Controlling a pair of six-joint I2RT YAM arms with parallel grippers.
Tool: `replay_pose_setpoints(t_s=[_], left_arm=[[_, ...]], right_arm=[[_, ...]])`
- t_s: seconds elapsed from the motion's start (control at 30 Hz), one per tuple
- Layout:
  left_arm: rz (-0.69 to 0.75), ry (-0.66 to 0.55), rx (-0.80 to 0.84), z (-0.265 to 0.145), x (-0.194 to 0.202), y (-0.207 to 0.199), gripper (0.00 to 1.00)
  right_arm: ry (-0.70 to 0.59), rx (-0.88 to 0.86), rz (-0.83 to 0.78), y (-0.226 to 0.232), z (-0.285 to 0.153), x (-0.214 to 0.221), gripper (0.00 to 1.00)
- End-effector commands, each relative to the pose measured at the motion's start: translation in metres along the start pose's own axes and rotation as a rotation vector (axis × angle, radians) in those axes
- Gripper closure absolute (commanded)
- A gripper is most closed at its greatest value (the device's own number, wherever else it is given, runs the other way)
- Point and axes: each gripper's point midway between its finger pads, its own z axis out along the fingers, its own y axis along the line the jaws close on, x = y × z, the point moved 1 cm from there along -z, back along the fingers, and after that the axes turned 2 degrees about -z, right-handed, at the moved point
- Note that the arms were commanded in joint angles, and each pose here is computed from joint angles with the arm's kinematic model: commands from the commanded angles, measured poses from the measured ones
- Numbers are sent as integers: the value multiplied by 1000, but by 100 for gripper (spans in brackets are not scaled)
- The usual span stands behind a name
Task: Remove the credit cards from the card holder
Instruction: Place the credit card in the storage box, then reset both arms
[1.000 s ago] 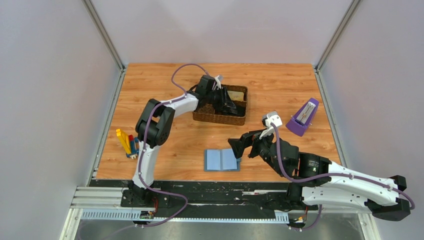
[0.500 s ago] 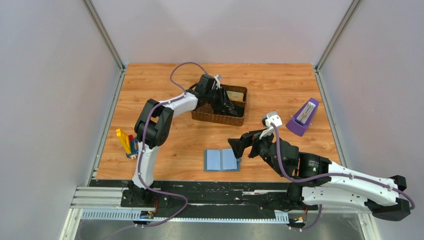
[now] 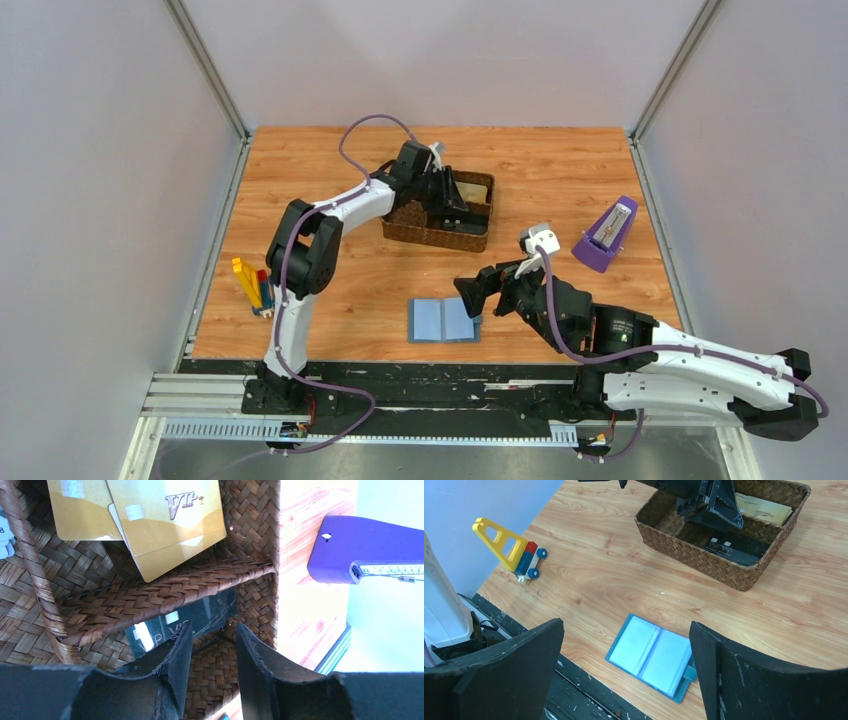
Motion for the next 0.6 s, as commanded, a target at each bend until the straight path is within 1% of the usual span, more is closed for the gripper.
replay_pose_setpoints(t_s=[0.0,0.3,0.47,0.53,0.57], left_arm=[[90,-90,71,-34,-30,-49,54],[114,-98,84,-53,-32,-63,54],[158,-110,62,-87,-31,-76,53],[181,-115,51,-103,-26,-78,53],[196,-137,52,-119,-27,-85,53]], right_arm=[[-26,-9,35,4,0,-10,0],[-14,-3,49,5,3,-5,0],[17,7,74,2,4,9,0],[32,25,106,-1,4,15,0],[38,32,118,-2,4,17,0]])
